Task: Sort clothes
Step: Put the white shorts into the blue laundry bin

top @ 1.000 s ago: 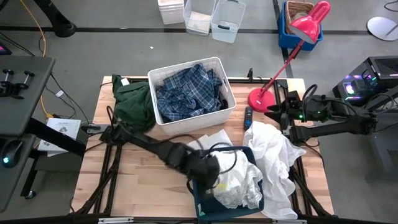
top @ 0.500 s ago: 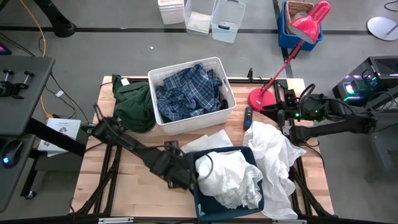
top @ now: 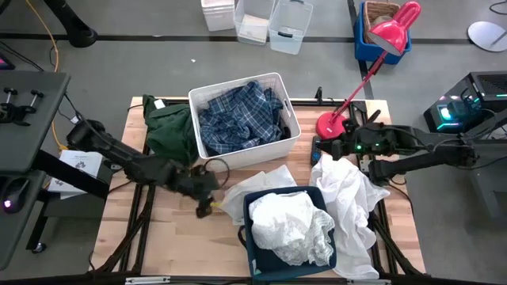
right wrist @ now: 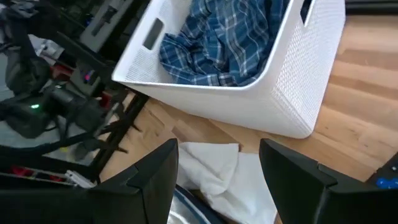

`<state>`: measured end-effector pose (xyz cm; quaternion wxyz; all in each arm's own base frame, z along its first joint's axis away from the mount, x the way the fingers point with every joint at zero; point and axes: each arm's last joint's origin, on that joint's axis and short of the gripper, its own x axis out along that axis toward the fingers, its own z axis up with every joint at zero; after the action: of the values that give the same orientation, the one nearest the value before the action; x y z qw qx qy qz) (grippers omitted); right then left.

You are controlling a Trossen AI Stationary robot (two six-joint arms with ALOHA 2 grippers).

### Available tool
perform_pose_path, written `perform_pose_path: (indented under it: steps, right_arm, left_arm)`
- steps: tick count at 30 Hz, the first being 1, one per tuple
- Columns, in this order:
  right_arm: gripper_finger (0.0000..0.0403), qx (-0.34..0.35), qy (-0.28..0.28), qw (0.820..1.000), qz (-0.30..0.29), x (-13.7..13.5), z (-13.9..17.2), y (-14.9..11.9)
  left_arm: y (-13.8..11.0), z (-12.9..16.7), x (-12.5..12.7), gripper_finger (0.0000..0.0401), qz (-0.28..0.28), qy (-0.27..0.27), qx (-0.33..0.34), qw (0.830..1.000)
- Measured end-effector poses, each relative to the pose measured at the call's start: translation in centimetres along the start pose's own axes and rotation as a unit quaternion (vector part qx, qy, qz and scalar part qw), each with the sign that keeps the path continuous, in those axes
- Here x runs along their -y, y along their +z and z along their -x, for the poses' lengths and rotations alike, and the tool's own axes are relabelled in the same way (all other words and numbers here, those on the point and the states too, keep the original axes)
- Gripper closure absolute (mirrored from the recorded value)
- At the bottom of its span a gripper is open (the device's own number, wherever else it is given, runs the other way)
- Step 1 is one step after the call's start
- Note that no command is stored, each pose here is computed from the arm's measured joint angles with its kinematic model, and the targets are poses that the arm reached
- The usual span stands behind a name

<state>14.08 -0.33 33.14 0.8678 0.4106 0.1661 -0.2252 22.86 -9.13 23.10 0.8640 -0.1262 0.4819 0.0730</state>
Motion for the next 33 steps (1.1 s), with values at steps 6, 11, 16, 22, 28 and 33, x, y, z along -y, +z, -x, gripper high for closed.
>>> perform_pose_path:
  steps: [6,11,16,22,28,33]
  right_arm:
    - [0.0182,-0.012,-0.026,0.999,-0.019,-0.2,-1.5,-0.3]
    - [0.0182,-0.018,-0.037,0.999,-0.023,-0.3,-2.1,-0.5]
    - [0.0182,-0.019,-0.038,0.999,-0.023,-0.3,-2.2,-0.5]
    - [0.0182,-0.018,-0.037,0.999,-0.02,-0.3,-2.1,-0.5]
    - [0.0182,-0.018,-0.038,0.999,-0.018,-0.3,-2.1,-0.5]
    - [0.0182,-0.019,-0.038,0.999,-0.014,-0.3,-2.1,-0.5]
  left_arm:
    - [0.2,-2.7,-1.2,0.0146,0.02,-0.085,0.043,0.995]
    - [0.3,-3.6,-1.7,0.0146,0.049,-0.094,0.051,0.993]
    - [-0.4,-5.2,-2.1,0.0146,0.083,-0.088,0.03,0.992]
    - [-0.6,-7.3,-1.8,0.0146,0.1,-0.085,0.01,0.991]
    - [-1.0,-9.1,-0.9,0.0213,0.1,-0.094,0.003,0.991]
    - [0.1,-7.8,0.2,0.0381,0.096,-0.16,0.026,0.982]
